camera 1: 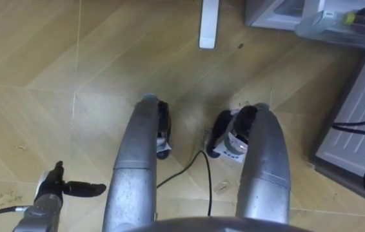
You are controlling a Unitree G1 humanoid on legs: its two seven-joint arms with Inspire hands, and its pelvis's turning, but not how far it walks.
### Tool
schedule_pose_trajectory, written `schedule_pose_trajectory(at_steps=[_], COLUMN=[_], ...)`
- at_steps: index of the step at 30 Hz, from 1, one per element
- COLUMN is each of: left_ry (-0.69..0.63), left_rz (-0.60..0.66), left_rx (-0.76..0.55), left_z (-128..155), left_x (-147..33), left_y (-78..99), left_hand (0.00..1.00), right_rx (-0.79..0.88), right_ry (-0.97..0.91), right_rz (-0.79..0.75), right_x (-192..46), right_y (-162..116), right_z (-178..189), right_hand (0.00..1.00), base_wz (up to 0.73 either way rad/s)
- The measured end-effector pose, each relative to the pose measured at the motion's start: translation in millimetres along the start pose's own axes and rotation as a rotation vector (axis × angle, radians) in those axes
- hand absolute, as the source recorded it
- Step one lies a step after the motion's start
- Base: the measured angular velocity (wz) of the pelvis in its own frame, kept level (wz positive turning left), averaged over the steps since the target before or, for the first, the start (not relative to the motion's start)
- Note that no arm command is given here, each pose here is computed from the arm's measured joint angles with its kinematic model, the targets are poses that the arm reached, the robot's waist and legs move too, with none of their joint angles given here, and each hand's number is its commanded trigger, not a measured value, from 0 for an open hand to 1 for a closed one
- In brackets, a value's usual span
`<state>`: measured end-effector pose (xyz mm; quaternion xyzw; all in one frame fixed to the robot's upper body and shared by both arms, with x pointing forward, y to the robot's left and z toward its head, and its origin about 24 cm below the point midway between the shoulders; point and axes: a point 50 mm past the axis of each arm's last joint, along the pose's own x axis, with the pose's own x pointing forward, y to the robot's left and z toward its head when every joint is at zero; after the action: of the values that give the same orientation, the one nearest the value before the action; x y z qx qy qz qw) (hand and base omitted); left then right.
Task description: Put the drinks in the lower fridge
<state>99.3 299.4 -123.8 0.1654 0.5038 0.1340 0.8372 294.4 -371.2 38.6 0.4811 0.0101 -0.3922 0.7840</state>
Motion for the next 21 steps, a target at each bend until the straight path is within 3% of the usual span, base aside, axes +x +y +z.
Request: schedule_pose_trajectory(at_steps=[11, 16, 21], left_ry=[0.059, 0.074, 0.11], left_rz=[0.066, 0.064, 0.066], left_rx=[0.042, 0.023, 0.027], left_z=[-34.5, -39.2, -54.7], left_x=[-16.0, -16.8, -22.8], left_y=[35.2, 36.2, 39.4], left_hand=[0.0, 0.0, 0.0], right_rx=[-0.023, -0.03, -0.039], right_ry=[-0.023, -0.04, -0.025], right_rz=[-0.077, -0.081, -0.011], right_x=[-1.5, -3.3, -9.4], right_y=[4.3, 12.9, 39.4], right_z=[-2.6, -5.3, -13.9], right_hand=[0.0, 0.0, 0.0], base_wz=[0.02, -0.01, -0.06])
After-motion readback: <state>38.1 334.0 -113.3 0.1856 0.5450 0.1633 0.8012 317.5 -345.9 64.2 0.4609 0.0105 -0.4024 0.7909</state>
